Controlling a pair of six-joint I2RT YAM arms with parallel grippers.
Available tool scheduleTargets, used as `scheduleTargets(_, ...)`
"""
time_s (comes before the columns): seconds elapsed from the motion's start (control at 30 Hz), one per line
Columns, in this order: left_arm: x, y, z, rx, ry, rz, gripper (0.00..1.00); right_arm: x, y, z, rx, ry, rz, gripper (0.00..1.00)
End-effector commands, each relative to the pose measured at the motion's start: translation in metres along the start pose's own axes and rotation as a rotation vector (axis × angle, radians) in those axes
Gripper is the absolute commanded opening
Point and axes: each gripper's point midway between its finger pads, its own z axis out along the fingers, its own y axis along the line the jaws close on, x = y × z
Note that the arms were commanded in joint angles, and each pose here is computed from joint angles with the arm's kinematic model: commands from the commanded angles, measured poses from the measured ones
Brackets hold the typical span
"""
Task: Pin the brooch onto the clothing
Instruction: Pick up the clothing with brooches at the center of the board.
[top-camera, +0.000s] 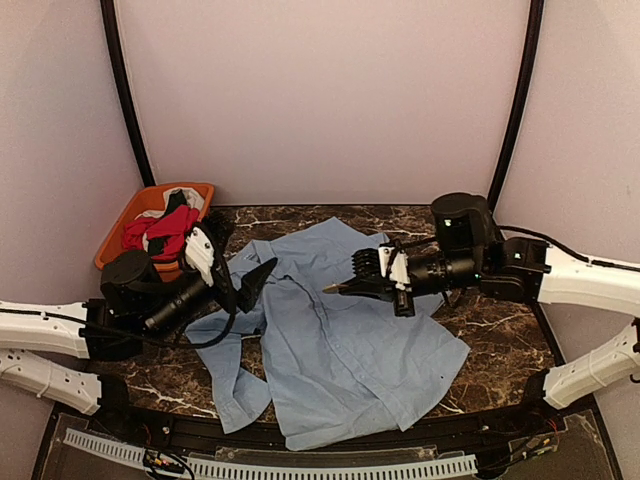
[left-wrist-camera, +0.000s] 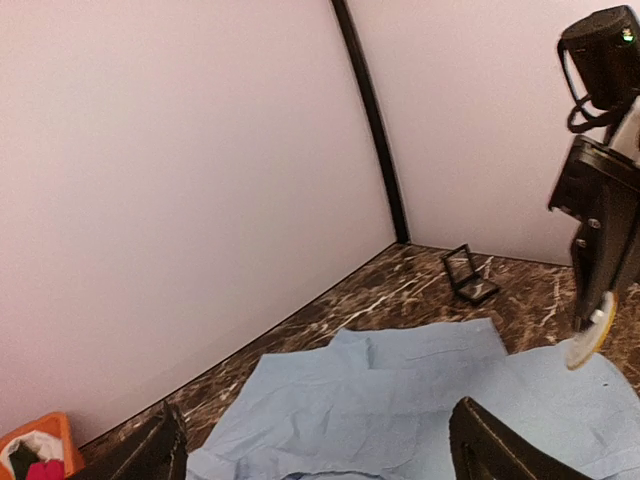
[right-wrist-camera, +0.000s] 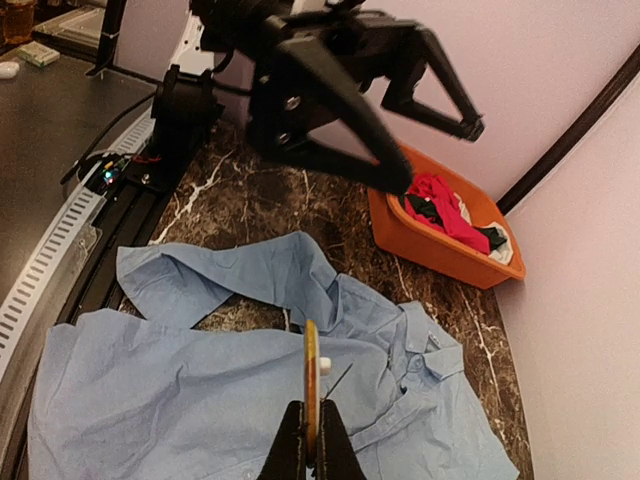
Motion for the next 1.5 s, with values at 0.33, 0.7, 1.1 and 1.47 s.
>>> scheduleTargets(0.33, 0.124, 0.061, 0.01, -0.125, 0.7, -0.181, 0.99, 0.019, -0.09, 0.014, -0.552, -0.137, 0.889, 0.0)
scheduleTargets(0.7, 0.157, 0.06, 0.02, 0.111, 0.499, -0.242, 0.95, 0.045, -0.122, 0.031, -0.719, -0.227, 1.42, 0.0)
scheduleTargets(1.1, 0.196, 0.035, 0.057, 0.468, 0.538, -0.061, 0.97, 0.092, -0.121, 0.059, -0.602, -0.167, 1.578, 0.0)
scheduleTargets(1.47, 0.223, 0.015, 0.061, 0.803, 0.558, -0.009, 0.91, 0.091, -0.108, 0.046, -0.564, -0.15, 1.578, 0.0)
